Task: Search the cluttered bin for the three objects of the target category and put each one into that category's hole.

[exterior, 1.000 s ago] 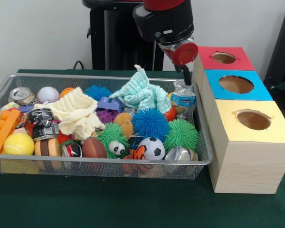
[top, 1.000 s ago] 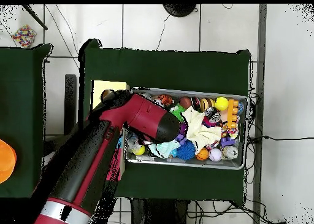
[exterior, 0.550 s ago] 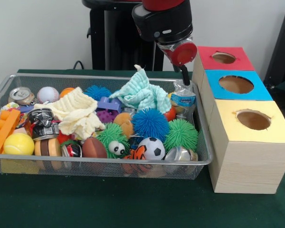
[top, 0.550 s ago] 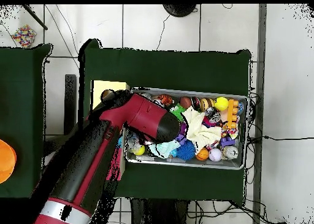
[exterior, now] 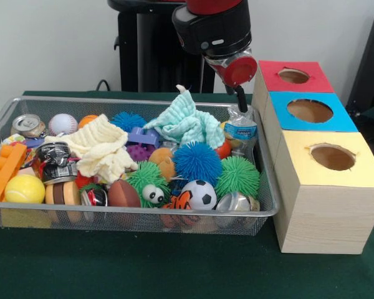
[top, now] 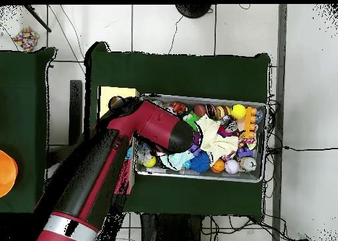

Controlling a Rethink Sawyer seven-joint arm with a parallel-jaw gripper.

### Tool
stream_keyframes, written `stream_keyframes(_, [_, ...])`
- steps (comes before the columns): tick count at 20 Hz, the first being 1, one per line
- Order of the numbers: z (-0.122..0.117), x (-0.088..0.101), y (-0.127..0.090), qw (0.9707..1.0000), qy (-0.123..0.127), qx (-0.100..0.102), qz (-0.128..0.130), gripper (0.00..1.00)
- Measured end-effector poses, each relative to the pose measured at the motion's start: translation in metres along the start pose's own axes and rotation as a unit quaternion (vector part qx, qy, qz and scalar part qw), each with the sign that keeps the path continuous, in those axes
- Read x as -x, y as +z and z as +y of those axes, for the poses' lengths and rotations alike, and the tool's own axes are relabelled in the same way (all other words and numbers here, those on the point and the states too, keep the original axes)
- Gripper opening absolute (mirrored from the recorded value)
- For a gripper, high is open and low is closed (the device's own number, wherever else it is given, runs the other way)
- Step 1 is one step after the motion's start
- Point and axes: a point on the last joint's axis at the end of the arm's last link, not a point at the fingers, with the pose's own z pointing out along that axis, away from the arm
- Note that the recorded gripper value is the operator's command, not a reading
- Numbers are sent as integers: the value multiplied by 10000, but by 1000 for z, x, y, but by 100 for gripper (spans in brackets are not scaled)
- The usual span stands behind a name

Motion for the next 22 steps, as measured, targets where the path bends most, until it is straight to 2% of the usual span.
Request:
stream_keyframes(3, [-1, -2, 1, 10000, 4, -39, 51, 100])
stream_keyframes(11, [-8, -9, 1, 9991, 11, -297, 313, 100])
stream_keyframes(22, [-8, -13, 0, 9988, 31, -345, 354, 100])
